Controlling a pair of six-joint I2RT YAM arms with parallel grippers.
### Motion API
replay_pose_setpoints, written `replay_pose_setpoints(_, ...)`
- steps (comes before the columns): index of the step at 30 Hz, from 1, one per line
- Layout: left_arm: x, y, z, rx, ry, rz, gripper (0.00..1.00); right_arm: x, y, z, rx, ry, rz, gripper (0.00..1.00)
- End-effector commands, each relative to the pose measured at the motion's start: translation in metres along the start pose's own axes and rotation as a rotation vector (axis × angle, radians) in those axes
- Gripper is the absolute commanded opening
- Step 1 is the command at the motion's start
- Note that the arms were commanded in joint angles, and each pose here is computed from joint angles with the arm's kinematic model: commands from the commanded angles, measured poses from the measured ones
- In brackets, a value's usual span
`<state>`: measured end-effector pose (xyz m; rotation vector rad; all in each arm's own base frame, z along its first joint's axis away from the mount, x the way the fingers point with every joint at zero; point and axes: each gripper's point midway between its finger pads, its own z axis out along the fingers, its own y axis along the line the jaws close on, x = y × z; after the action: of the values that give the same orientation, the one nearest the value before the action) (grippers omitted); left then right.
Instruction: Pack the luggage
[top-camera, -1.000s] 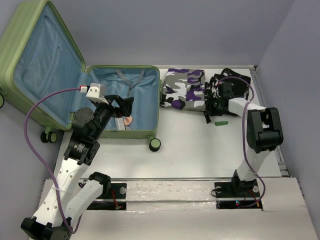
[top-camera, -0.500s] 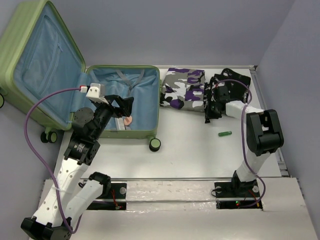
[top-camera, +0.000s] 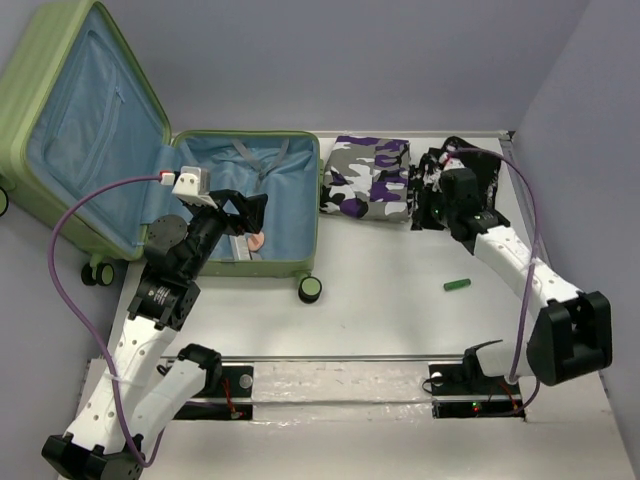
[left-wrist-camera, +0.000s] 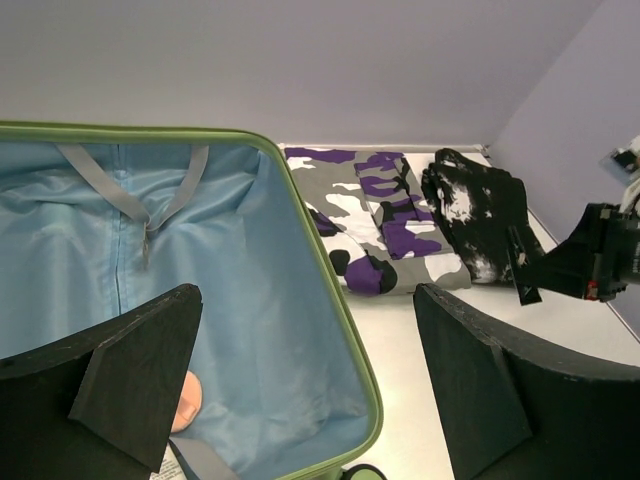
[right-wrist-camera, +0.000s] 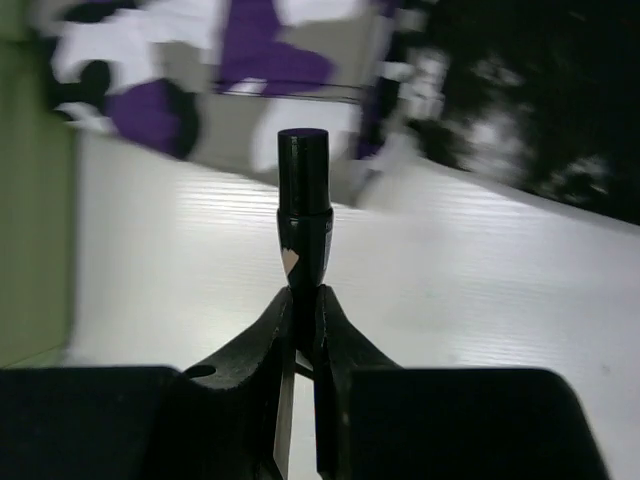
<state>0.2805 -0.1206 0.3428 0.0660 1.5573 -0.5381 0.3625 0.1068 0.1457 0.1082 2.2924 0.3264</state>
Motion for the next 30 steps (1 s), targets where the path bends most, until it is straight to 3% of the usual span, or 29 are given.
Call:
replay_pose_setpoints(1, -0.009, -0.005, 0.001, 0.026, -0.036, 0.007, 0.99, -0.013, 0.107, -0.028, -0.281, -0.031, -0.077, 0.09)
replay_pose_setpoints(2, -0.01, -0.004, 0.0, 0.024, -0.04, 0.007, 0.99, -0.011, 0.153, -0.034, -0.385, -0.011, -0.109, 0.09)
replay_pose_setpoints(3, -0.01, -0.003, 0.001, 0.02, -0.043, 0.007, 0.99, -0.021, 0.163, -0.031, -0.407, -0.025, -0.105, 0.09)
replay_pose_setpoints(7, -0.01, -0.002, 0.0, 0.01, -0.052, -0.001, 0.99, -0.02, 0.283, -0.036, -0.664, -0.007, -0.177, 0.11)
replay_pose_setpoints(8, -0.01, -0.003, 0.001, 0.02, -0.052, -0.002, 0.99, -0.021, 0.299, -0.035, -0.702, 0.009, -0.17, 0.3)
replay_pose_setpoints(9, -0.007, -0.009, 0.002, 0.055, -0.043, -0.004, 0.99, -0.027, 0.315, -0.029, -0.739, 0.022, -0.172, 0.43)
replay_pose_setpoints(10, -0.004, -0.012, 0.003, 0.074, -0.032, -0.008, 0.99, -0.028, 0.319, -0.028, -0.75, 0.024, -0.169, 0.67)
replay_pose_setpoints(11, -0.001, -0.017, 0.006, 0.1, -0.017, -0.017, 0.99, -0.035, 0.314, -0.022, -0.7, -0.008, -0.155, 0.75)
replay_pose_setpoints(13, 0.006, -0.033, 0.01, 0.177, 0.026, -0.038, 0.98, -0.05, 0.291, -0.024, -0.643, -0.049, -0.137, 0.8)
replay_pose_setpoints(15, 0.01, -0.047, 0.012, 0.242, 0.059, -0.049, 0.97, -0.061, 0.261, -0.026, -0.591, -0.071, -0.094, 0.79)
replay_pose_setpoints(17, 0.02, -0.068, 0.018, 0.3, 0.108, -0.065, 0.96, -0.08, 0.201, -0.039, -0.486, -0.139, -0.022, 0.77)
replay_pose_setpoints(19, 0.032, -0.09, 0.021, 0.347, 0.152, -0.081, 0.94, -0.093, 0.158, -0.058, -0.405, -0.213, 0.032, 0.64)
replay_pose_setpoints(20, 0.049, -0.117, 0.024, 0.38, 0.204, -0.095, 0.94, -0.107, 0.118, -0.088, -0.325, -0.305, 0.072, 0.62)
replay_pose_setpoints(22, 0.07, -0.153, 0.024, 0.433, 0.258, -0.093, 0.93, -0.119, 0.087, -0.122, -0.24, -0.405, 0.088, 0.58)
replay_pose_setpoints(23, 0.091, -0.174, 0.033, 0.453, 0.306, -0.077, 0.93, -0.136, 0.071, -0.161, -0.177, -0.519, 0.083, 0.49)
replay_pose_setpoints(24, 0.108, -0.204, 0.025, 0.499, 0.338, -0.041, 0.93, -0.142, 0.061, -0.177, -0.137, -0.558, 0.08, 0.48)
replay_pose_setpoints(30, 0.203, -0.299, 0.043, 0.689, 0.482, 0.161, 0.92, -0.151, 0.025, -0.261, 0.0, -0.701, 0.063, 0.52)
